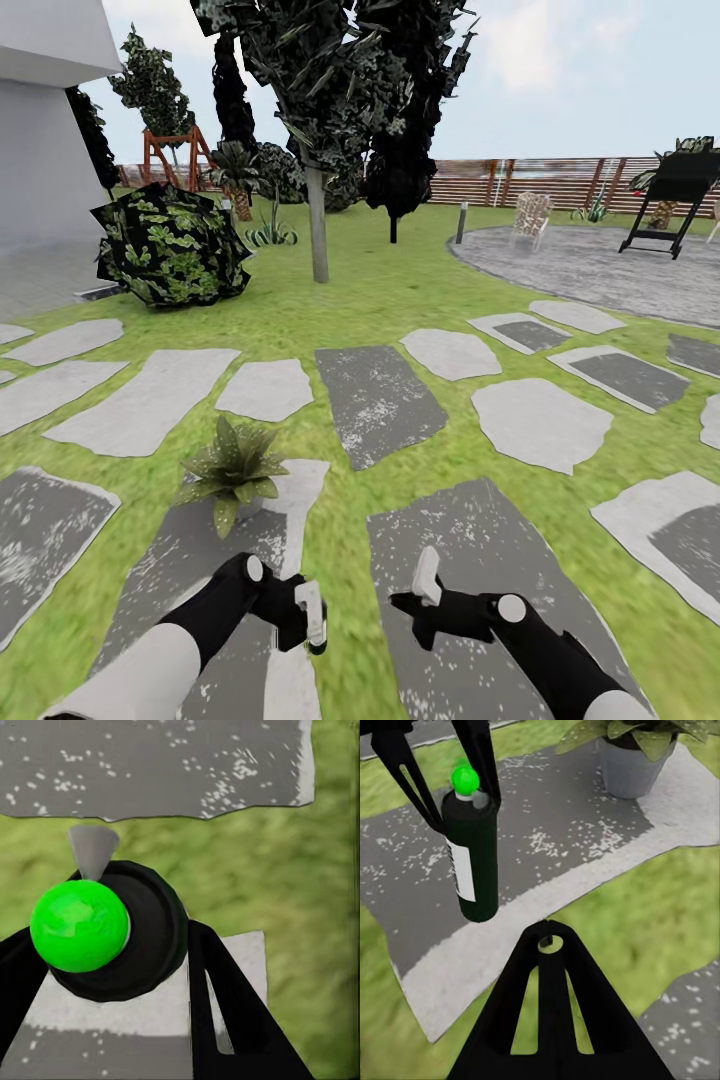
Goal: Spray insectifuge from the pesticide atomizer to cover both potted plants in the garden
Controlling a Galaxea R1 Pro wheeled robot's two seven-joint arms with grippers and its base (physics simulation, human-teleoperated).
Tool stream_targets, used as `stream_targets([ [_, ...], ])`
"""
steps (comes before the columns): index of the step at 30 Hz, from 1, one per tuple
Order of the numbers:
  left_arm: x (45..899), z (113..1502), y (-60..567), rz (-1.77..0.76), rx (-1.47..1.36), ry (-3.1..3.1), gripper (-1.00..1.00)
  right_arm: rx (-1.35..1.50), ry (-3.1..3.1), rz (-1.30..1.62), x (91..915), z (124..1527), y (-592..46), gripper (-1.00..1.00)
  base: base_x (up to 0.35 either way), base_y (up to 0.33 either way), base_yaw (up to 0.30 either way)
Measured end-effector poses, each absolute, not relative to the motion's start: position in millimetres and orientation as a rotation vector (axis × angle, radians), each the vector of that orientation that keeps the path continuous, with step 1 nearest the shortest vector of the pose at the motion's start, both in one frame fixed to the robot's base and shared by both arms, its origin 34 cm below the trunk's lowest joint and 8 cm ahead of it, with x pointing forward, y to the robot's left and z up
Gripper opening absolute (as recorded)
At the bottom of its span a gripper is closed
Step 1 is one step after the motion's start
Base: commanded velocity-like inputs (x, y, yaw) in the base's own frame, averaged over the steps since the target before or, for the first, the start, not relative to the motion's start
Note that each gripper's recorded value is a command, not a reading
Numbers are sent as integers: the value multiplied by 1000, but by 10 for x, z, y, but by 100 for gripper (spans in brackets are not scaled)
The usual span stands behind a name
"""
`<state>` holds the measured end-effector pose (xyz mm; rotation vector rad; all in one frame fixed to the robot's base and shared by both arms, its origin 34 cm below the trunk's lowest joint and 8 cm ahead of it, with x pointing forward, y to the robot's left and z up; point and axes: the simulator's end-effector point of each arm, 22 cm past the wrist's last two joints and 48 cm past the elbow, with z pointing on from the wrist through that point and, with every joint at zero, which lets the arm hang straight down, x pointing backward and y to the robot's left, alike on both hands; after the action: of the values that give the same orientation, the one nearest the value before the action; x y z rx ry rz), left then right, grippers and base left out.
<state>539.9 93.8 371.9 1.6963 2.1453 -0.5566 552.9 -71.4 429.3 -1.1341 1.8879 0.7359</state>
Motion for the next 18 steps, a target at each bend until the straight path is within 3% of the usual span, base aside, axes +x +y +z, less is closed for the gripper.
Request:
stream_targets([
  [18, 5330, 3864, 381, -642, 1714, 2037, -100, -1120, 1855, 785, 5499, 4385, -404, -100, 0, 0, 0],
])
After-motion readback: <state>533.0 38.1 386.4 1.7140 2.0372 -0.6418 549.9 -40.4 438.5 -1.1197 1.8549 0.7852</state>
